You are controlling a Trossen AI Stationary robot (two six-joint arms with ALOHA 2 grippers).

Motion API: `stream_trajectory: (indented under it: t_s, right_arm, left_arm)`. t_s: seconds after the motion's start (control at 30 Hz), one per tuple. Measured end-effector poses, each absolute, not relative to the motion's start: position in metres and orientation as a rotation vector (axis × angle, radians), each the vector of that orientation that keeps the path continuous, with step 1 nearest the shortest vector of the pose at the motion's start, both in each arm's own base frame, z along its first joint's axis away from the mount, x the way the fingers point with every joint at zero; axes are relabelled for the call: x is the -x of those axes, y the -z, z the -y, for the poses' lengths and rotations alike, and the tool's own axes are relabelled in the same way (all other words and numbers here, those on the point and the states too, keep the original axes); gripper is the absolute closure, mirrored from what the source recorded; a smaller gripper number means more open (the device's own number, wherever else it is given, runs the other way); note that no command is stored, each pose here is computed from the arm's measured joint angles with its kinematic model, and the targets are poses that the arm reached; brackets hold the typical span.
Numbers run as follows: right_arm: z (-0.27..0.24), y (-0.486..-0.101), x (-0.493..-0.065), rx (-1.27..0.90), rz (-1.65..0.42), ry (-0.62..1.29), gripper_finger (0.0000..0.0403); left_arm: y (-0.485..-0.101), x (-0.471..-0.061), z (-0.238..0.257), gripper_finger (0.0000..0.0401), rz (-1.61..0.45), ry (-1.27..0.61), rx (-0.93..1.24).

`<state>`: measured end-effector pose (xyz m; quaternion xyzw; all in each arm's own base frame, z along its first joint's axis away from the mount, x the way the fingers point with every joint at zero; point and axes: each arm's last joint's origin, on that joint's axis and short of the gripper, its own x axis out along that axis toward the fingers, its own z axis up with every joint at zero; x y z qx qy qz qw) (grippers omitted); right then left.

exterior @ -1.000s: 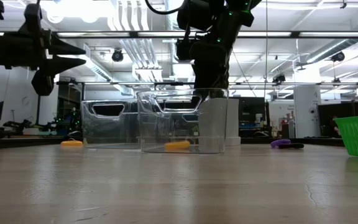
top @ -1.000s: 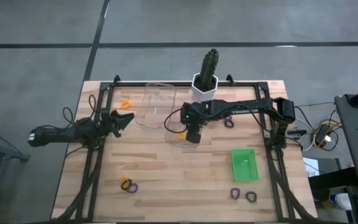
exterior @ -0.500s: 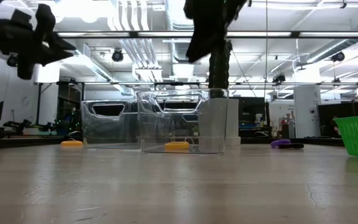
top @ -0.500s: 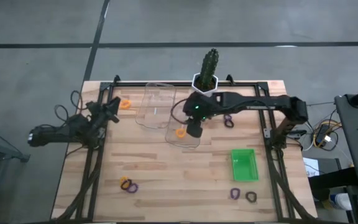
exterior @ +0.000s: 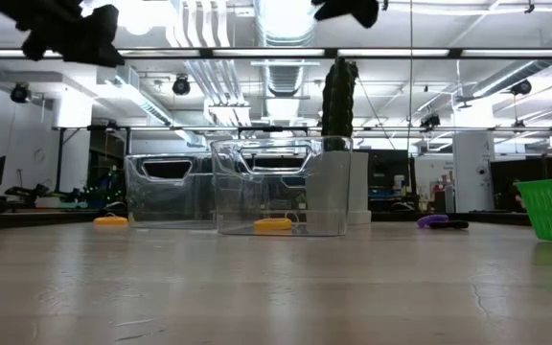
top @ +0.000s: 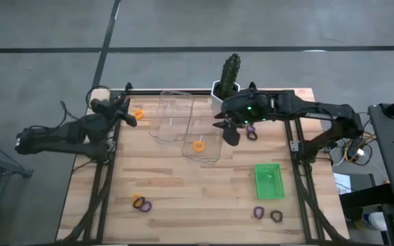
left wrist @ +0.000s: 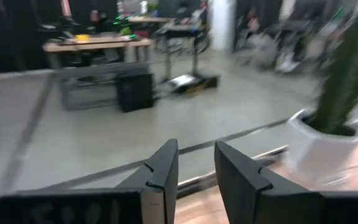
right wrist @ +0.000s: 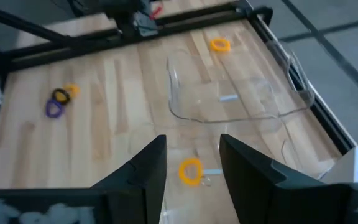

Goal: Sort spring keychains
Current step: Put the top yellow spring keychain into the right transparent bin

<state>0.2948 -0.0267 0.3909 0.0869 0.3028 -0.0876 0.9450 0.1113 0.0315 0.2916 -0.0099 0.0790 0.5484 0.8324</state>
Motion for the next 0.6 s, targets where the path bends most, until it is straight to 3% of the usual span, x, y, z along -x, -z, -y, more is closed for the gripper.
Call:
stream_trajectory:
  t_s: [0.3, 0.6]
  right_arm:
    - [0.017, -0.408, -0.251, -0.099, -0.531, 0.151, 0.0267]
    - [0.01, -0.396, -0.196, -0.09, -0.318, 0.157, 0.0275]
  left_arm:
    - [-0.333, -0.126, -0.063, 0.0303, -0.362, -1.314, -0.012]
    - [-0.311, -0.123, -0.115, 0.0302, -0.539, -1.245, 0.179]
